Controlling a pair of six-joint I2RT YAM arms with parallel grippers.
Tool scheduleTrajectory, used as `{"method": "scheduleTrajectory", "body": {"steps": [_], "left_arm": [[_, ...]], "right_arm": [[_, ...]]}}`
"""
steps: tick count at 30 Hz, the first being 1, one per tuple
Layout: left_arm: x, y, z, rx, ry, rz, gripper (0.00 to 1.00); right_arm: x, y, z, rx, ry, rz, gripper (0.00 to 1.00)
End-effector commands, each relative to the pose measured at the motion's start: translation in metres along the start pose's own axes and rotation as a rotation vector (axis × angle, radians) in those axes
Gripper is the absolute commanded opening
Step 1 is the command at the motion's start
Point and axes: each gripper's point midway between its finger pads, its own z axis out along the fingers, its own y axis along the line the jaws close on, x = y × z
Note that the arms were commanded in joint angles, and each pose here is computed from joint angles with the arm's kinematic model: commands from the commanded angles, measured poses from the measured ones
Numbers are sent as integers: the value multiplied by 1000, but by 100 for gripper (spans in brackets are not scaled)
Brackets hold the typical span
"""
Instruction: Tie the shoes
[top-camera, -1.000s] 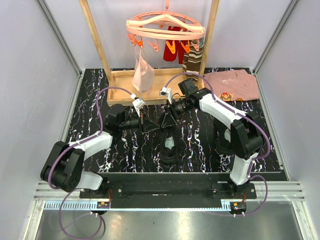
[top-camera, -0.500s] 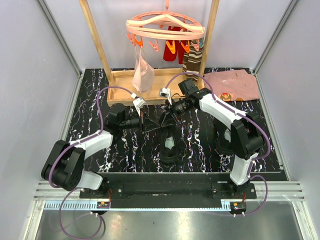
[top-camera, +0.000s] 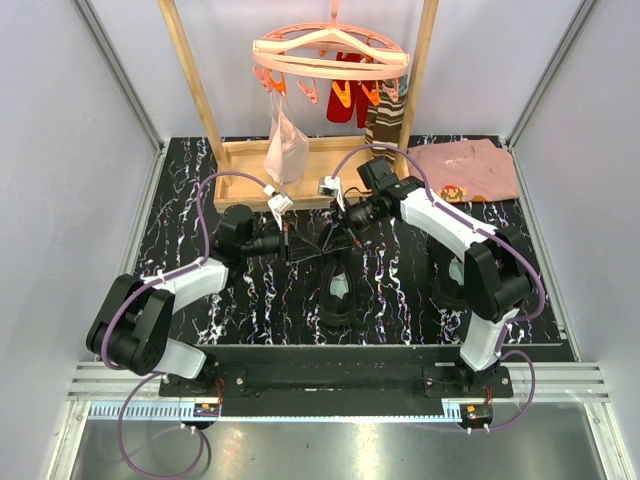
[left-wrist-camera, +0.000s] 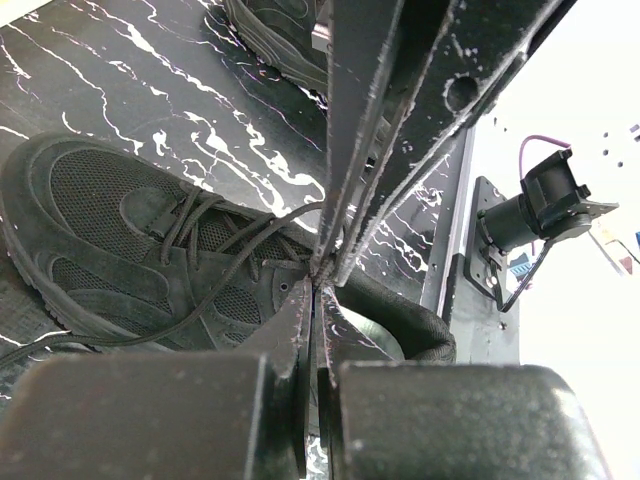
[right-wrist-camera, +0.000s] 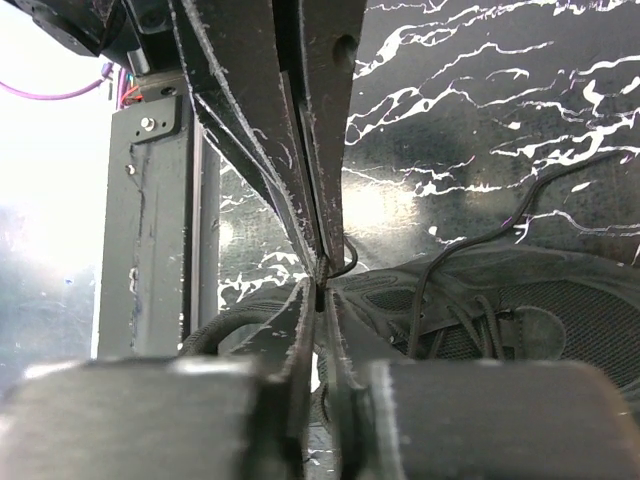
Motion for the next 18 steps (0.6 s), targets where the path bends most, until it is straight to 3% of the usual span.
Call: {"method": "scheduleTrajectory", "body": {"steps": [1,6,11,14,18], "left_arm": [[-23,-10,4,42,-47,74,0],[-25,-8,3,22,-53,90,0],[-31,18,-13,-125,-82,44,35],[-34,45,-25,-316,-110,-71,45],[-28,67,-27,-434,-102,-159,58]], "right_arm": [[-16,18,-6,-29,-34,-86,1],[-13,17,-7,-9,-22,-87,0],[-13,20,-13,16,-21,-103,0],[-11,24,-15,19,-19,-108,0],[-8,27,-15,15,-18,-112,0]]}}
